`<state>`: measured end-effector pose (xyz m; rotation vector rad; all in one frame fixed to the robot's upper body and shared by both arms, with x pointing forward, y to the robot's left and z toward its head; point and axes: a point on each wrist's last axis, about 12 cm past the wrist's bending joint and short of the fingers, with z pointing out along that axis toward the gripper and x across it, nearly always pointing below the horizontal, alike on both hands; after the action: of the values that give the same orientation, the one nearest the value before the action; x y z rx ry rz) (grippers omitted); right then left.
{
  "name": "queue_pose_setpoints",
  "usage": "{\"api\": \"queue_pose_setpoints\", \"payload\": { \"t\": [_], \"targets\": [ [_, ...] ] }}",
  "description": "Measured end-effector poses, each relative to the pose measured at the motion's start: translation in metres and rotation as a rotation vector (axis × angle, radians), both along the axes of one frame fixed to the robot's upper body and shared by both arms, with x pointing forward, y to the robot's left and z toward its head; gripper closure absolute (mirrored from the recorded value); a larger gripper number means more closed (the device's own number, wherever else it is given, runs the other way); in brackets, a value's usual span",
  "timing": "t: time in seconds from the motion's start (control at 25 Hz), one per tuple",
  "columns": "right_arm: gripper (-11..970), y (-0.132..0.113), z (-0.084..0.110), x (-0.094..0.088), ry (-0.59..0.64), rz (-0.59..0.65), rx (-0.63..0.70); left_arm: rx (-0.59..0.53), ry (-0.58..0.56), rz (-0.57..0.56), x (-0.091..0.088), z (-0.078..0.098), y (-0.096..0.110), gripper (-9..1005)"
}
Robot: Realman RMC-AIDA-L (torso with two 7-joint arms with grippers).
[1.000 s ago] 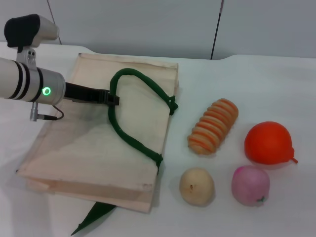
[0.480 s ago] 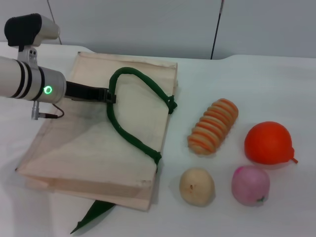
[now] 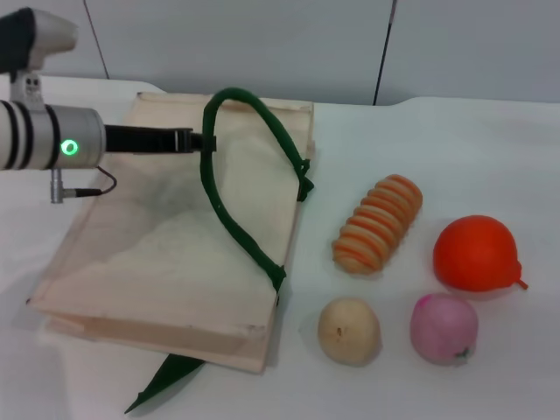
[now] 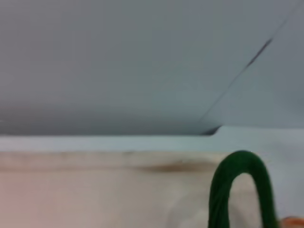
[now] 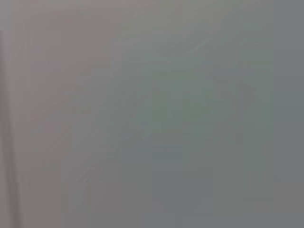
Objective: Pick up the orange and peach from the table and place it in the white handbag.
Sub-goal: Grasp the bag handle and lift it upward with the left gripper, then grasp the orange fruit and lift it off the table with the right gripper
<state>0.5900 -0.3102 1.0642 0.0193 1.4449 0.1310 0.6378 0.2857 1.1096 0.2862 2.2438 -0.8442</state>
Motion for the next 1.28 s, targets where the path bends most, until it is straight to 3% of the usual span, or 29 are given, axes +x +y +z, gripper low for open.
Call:
{"api": "queue_pose_setpoints", "payload": {
  "t": [0.28,0.68,0.96,1.28],
  "targets": [
    [70,-0.002,0.017,-0.001,0.021,0.377,-0.093,-0.137,-0.079,-0.074,-0.011,0.018,0.014,867],
    [71,-0.011,0.030,-0.014,0.277,0.766,-0.265,-0.264,-0.167,-0.069,-0.021,0.030,0.031,868],
    [75,-0.004,0.031,-0.015,0.429,0.897,-0.322,-0.382,-0.268,-0.039,-0.034,0.039,0.048,867],
    [85,0.006,0.028,-0.015,0.549,0.996,-0.352,-0.427,-0.297,-0.038,-0.040,0.044,0.056,868]
  ]
}}
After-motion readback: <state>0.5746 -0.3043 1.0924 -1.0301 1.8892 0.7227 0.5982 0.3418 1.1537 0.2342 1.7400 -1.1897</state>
